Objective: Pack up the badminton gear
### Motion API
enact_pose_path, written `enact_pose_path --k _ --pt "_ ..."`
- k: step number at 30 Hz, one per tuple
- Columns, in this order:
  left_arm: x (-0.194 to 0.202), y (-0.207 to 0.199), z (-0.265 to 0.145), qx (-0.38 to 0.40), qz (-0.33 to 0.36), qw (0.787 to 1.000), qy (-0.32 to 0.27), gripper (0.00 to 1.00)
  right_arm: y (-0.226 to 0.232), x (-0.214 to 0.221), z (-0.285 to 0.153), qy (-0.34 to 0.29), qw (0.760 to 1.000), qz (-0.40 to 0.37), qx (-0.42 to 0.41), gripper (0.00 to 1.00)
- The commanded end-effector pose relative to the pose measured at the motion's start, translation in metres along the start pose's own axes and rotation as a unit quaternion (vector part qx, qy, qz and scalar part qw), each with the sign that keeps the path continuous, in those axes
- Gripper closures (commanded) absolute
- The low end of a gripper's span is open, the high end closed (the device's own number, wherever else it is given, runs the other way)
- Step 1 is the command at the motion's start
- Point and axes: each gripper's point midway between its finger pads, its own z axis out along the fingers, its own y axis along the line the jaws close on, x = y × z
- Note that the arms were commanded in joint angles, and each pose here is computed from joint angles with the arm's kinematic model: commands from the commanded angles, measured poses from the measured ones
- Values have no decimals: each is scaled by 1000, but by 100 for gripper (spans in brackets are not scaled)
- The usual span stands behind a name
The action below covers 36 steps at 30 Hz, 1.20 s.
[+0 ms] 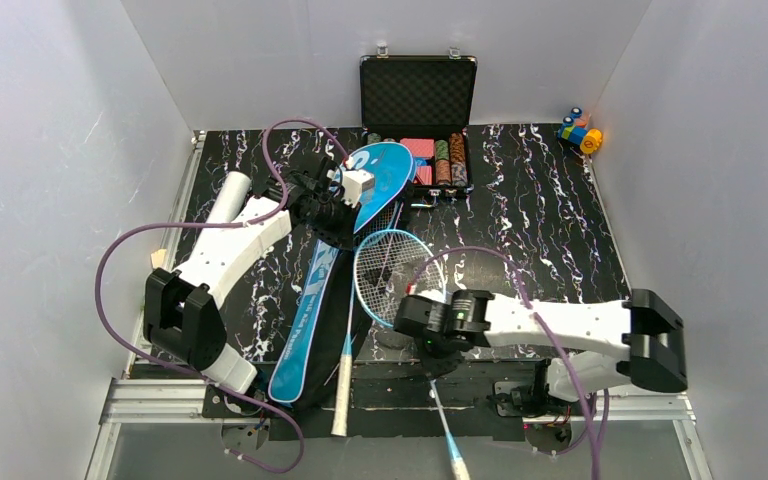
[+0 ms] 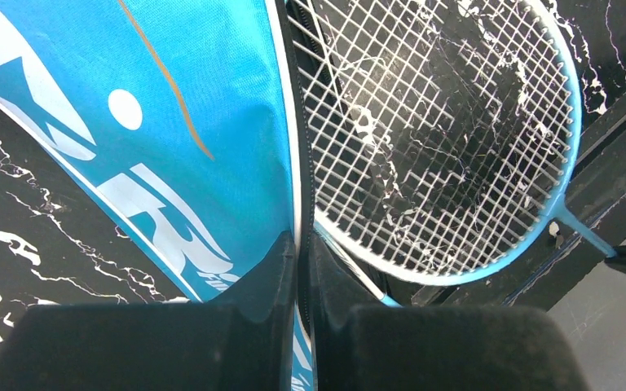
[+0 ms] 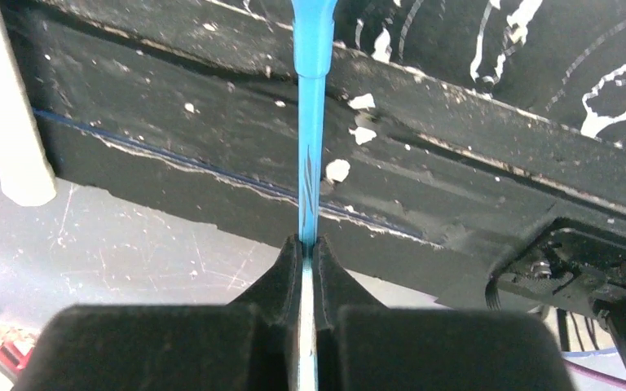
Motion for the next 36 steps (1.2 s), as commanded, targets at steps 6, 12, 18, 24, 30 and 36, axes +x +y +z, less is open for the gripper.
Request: enact_pose_path --k 6,12,18,24,30,36 --pt "-12 -7 -6 19 8 999 -24 100 56 -45 -7 -24 996 -82 7 99" --pt "-13 -12 -12 27 10 999 -31 100 66 -69 -3 -35 995 -91 10 99" --pt "-12 -19 -17 39 7 999 -33 100 72 -118 -2 -82 994 -69 -7 99" --pt "-13 -22 -21 45 5 998 -33 100 82 -175 -2 -127 991 -50 0 99" --pt "-14 -26 -26 52 8 998 -36 100 89 -219 -3 -176 984 -20 -32 99" --pt "-9 -29 -24 60 7 998 -29 100 98 -256 -6 -238 968 6 -78 99"
